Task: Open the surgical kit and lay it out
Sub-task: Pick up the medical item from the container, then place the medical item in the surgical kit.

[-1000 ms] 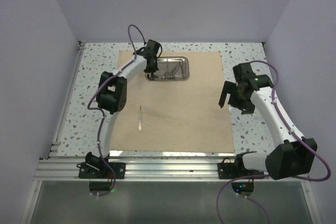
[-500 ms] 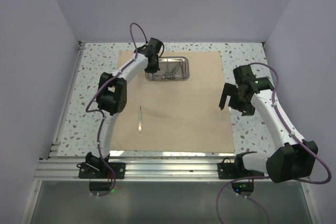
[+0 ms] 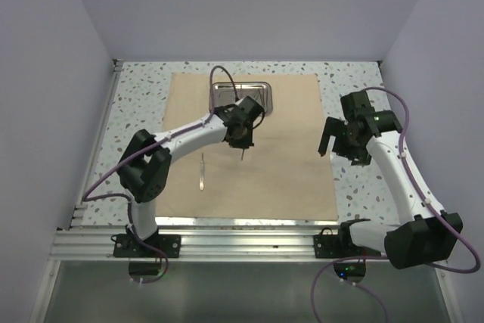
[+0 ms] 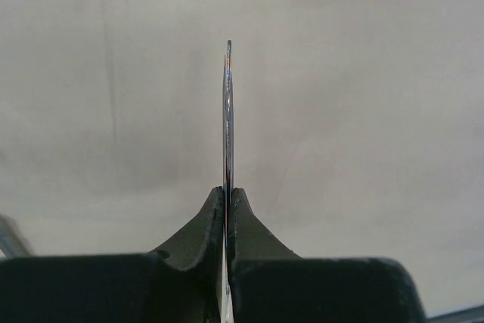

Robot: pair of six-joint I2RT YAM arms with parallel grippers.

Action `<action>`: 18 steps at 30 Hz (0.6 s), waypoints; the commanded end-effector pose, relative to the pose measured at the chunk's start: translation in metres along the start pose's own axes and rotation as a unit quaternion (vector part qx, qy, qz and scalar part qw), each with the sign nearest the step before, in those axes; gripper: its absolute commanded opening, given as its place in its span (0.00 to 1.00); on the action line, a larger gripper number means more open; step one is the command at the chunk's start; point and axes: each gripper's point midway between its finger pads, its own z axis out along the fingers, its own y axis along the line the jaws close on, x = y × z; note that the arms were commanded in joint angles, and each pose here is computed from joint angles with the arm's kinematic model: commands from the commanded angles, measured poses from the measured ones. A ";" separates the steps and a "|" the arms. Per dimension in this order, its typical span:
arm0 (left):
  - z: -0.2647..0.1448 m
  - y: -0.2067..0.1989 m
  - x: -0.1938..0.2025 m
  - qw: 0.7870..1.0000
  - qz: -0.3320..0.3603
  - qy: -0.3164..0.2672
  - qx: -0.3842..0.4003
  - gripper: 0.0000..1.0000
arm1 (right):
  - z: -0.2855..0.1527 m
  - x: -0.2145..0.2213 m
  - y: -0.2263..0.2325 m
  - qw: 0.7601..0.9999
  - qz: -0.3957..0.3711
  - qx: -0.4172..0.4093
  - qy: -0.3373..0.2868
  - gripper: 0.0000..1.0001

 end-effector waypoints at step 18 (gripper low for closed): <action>-0.065 0.005 0.058 0.994 -0.094 -0.031 -0.050 0.00 | -0.006 0.031 0.012 0.998 -0.031 -0.036 0.035 0.98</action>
